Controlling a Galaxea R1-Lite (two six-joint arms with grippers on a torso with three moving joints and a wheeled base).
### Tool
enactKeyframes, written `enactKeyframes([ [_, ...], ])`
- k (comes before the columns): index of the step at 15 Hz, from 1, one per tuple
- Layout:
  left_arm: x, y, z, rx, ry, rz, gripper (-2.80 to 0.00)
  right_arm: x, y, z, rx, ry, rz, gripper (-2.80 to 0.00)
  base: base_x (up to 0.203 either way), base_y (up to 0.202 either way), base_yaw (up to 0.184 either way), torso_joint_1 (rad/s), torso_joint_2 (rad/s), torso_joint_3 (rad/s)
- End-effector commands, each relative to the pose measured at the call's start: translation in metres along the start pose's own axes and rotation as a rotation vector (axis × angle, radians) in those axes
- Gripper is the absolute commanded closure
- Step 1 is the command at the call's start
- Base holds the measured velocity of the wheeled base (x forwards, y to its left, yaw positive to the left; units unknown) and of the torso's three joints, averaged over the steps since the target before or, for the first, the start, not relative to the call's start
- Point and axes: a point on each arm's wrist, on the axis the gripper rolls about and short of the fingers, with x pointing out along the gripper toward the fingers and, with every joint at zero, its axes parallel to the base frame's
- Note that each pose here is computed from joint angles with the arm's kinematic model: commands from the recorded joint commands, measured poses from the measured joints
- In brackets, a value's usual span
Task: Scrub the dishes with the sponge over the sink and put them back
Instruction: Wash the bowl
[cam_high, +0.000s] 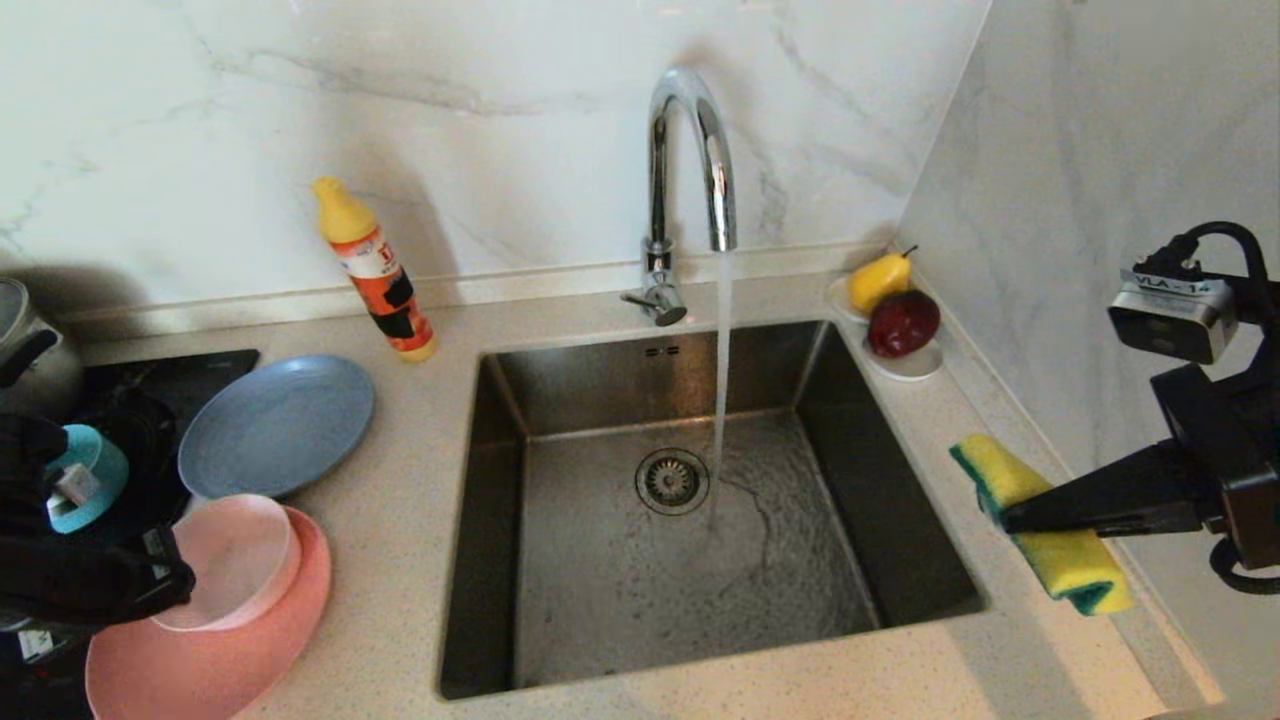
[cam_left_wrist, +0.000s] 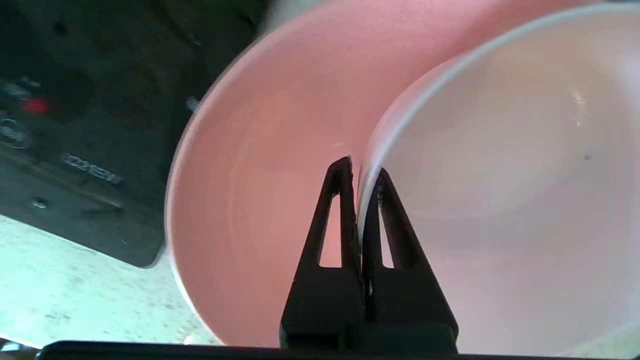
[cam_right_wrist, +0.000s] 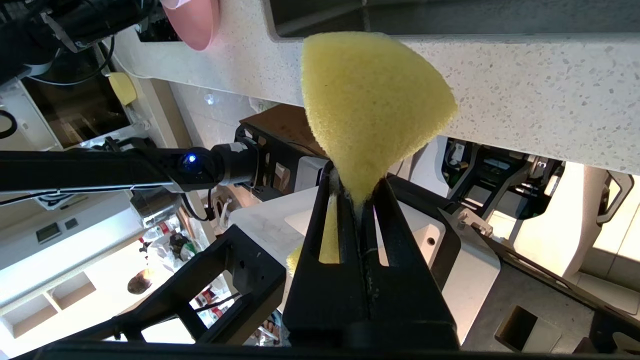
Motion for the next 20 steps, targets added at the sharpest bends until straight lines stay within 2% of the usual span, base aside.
enactKeyframes([
  [1,0.001,0.007,0.006,-0.025,-0.008,0.016,0.0,0.0,0.0,-0.001,0.005,0.005,0.001,0.0,0.0,0.0,0.0,0.0,0.0,0.0],
  [4,-0.005,0.009,0.008,-0.033,-0.012,0.022,0.0,-0.002,0.001,-0.002,0.0,0.001,0.005,0.0,0.0,0.0,0.0,0.0,0.0,0.0],
  [7,-0.031,0.005,0.013,-0.032,-0.05,-0.01,0.0,-0.003,0.001,-0.003,-0.002,-0.001,0.008,0.0,0.0,0.0,0.0,0.0,0.0,0.0],
  [11,-0.111,-0.009,0.022,-0.022,-0.154,-0.102,0.0,-0.005,0.002,-0.004,-0.003,-0.002,0.008,0.0,0.0,0.0,0.0,0.0,0.0,0.0],
  [14,-0.169,-0.017,0.014,-0.004,-0.185,-0.193,0.0,-0.007,0.002,-0.006,-0.004,-0.006,0.011,0.0,0.0,0.0,0.0,0.0,0.0,0.0],
  [16,-0.202,-0.025,0.006,0.03,-0.194,-0.29,0.0,-0.01,0.004,-0.008,-0.011,-0.015,0.016,0.0,0.0,0.0,0.0,0.0,0.0,0.0],
  [20,-0.224,-0.061,-0.006,0.19,-0.087,-0.439,0.0,-0.017,0.006,-0.012,-0.022,-0.031,0.026,0.0,0.0,0.0,0.0,0.0,0.0,0.0],
])
